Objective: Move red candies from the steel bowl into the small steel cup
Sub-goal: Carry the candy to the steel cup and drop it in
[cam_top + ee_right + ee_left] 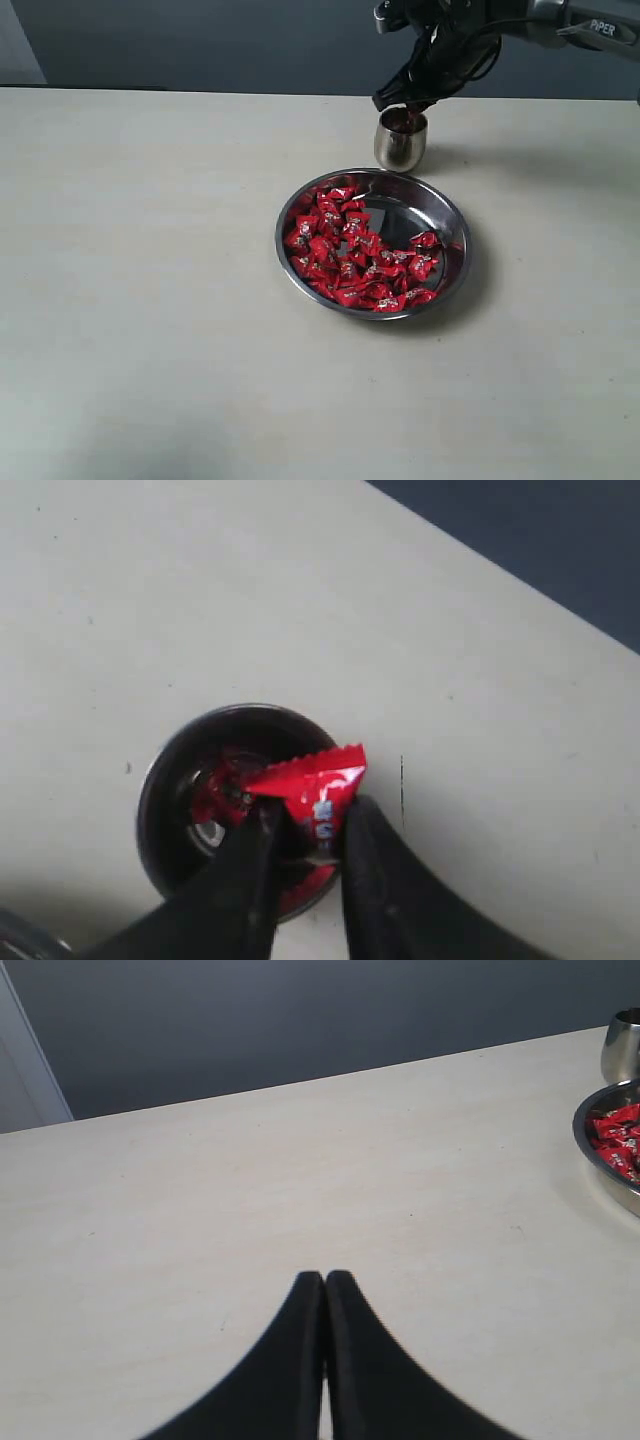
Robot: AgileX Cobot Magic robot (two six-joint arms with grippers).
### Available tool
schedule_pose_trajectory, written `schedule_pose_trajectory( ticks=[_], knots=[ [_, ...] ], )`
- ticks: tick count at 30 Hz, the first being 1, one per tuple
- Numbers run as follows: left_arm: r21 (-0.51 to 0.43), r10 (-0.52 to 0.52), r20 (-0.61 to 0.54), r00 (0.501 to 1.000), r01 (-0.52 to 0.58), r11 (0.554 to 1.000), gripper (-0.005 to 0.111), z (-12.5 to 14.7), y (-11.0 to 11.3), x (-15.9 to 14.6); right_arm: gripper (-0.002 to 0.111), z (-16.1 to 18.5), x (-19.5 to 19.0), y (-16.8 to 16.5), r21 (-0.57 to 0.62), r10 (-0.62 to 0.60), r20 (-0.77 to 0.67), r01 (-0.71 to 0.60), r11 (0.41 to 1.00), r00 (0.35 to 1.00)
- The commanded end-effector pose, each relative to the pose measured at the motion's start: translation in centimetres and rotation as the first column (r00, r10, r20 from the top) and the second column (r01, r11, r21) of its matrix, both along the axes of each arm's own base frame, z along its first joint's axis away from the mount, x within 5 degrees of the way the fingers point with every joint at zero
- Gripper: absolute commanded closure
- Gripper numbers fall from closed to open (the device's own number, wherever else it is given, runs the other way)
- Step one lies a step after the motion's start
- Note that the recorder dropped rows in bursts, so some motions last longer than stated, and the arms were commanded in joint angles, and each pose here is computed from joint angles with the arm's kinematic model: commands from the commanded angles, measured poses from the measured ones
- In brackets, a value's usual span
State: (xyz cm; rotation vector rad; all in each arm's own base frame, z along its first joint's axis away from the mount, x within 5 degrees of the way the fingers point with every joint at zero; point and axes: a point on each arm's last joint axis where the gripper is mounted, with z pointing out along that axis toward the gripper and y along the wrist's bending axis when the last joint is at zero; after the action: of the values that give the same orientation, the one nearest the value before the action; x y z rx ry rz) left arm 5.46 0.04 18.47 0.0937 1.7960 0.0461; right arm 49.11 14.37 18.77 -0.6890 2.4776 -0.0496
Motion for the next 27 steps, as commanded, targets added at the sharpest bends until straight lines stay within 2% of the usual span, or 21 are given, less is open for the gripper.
schedule_pose_trajectory(
  ticks=[1,3,10,16,23,27],
  knots=[
    [-0.006,-0.010,0.009,1.000,0.010,1.000,0.106,0.1,-0.1,0.0,0.088,-0.2,0.2,-0.2,-0.004,-0.004,-0.005,0.004,1.000,1.000],
    [-0.006,-0.010,0.009,1.000,0.010,1.000,0.106,0.1,-0.1,0.0,0.085,-0.2,0.2,-0.2,-0.003,-0.004,-0.003,0.004,1.000,1.000],
    [-0.006,-0.010,0.009,1.000,0.010,1.000,0.106,0.1,-0.1,0.0,0.084,-0.3,0.1,-0.2,-0.005,0.003,-0.017,-0.003,1.000,1.000],
    [-0.006,-0.010,0.009,1.000,0.010,1.000,0.106,0.1,-0.1,0.0,0.065,-0.3,0.0,-0.1,0.009,0.009,-0.024,-0.009,1.000,1.000],
    [-0.006,-0.010,0.009,1.000,0.010,1.000,0.106,0.1,-0.1,0.0,0.065,0.0,-0.3,-0.2,0.004,0.006,-0.047,-0.005,1.000,0.999],
    [-0.006,-0.010,0.009,1.000,0.010,1.000,0.106,0.1,-0.1,0.0,0.065,1.9,-1.5,-0.6,-0.016,0.000,-0.110,-0.002,1.000,0.994]
  ],
)
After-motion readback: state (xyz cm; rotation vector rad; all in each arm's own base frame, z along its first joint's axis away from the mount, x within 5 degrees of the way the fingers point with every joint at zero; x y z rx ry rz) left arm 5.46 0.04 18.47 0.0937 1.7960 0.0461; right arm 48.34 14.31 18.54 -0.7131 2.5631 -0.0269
